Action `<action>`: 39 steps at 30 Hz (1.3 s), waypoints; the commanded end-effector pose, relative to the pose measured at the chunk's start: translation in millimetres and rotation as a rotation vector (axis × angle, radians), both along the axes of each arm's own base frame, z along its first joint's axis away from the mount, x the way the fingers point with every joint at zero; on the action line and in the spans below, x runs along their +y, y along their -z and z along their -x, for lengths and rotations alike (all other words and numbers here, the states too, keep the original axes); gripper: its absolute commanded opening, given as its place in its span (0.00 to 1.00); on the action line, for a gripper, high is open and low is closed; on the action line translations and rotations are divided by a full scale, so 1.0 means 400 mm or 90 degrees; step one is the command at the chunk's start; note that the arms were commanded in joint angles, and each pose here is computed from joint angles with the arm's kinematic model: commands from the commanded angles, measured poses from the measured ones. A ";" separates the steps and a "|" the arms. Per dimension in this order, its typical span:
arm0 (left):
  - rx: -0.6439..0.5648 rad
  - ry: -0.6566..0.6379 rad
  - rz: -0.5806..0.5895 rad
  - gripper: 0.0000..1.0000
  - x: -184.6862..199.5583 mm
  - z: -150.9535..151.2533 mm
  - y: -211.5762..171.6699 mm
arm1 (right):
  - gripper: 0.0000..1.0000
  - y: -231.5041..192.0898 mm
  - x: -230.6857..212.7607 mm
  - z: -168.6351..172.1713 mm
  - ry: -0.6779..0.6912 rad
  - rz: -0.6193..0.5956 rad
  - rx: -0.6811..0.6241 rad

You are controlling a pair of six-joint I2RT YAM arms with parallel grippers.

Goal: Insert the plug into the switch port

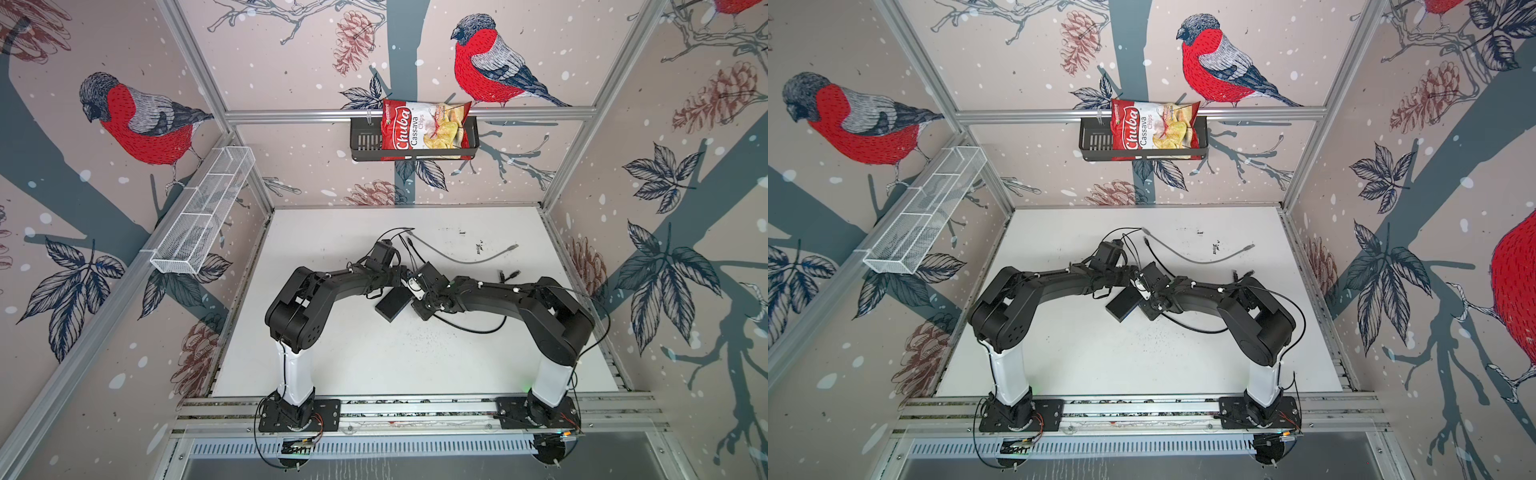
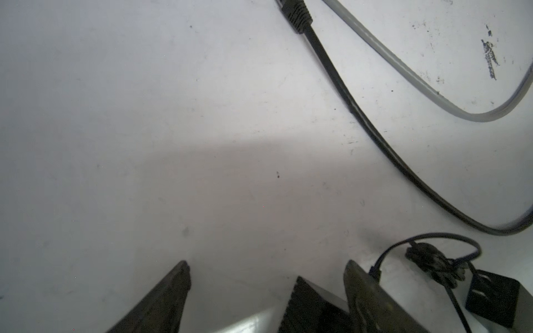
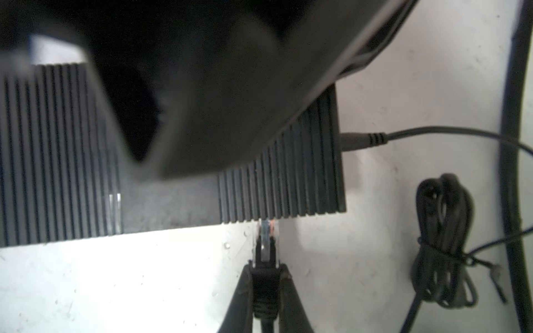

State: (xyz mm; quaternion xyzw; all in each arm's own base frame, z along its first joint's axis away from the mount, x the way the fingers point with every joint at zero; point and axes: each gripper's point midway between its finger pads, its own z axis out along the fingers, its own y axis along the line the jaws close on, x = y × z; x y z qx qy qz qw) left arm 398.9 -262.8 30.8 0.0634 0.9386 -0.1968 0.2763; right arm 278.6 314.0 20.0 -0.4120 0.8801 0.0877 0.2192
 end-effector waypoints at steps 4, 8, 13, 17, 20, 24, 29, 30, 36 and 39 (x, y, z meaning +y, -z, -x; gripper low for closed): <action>0.120 0.049 0.032 0.84 -0.031 0.109 0.049 | 0.02 -0.016 0.055 -0.003 -0.024 -0.065 -0.009; 0.094 0.016 0.013 0.88 0.012 0.081 0.012 | 0.02 -0.018 0.021 -0.005 -0.006 -0.070 -0.012; 0.038 -0.015 -0.050 0.97 0.072 0.037 -0.068 | 0.02 -0.037 -0.010 -0.006 0.006 -0.085 -0.023; 0.006 -0.006 -0.096 0.97 0.104 0.030 -0.122 | 0.02 -0.044 -0.029 -0.008 0.010 -0.091 -0.028; -0.015 0.042 -0.124 0.97 0.112 0.053 -0.147 | 0.02 -0.047 -0.049 -0.009 0.015 -0.096 -0.029; -0.006 0.108 -0.166 0.97 0.115 0.117 -0.143 | 0.02 -0.072 -0.077 -0.023 0.035 -0.116 -0.034; 0.007 0.187 -0.196 0.97 0.081 0.217 -0.118 | 0.02 -0.102 -0.097 -0.040 0.047 -0.132 -0.047; 0.013 0.197 -0.200 0.97 0.074 0.232 -0.113 | 0.02 -0.101 -0.097 -0.039 0.044 -0.131 -0.047; 0.053 0.214 -0.234 0.97 0.074 0.290 -0.085 | 0.02 -0.105 -0.095 -0.034 0.037 -0.138 -0.048; 0.069 0.192 -0.266 0.97 0.103 0.294 -0.066 | 0.02 -0.107 -0.094 -0.032 0.034 -0.143 -0.050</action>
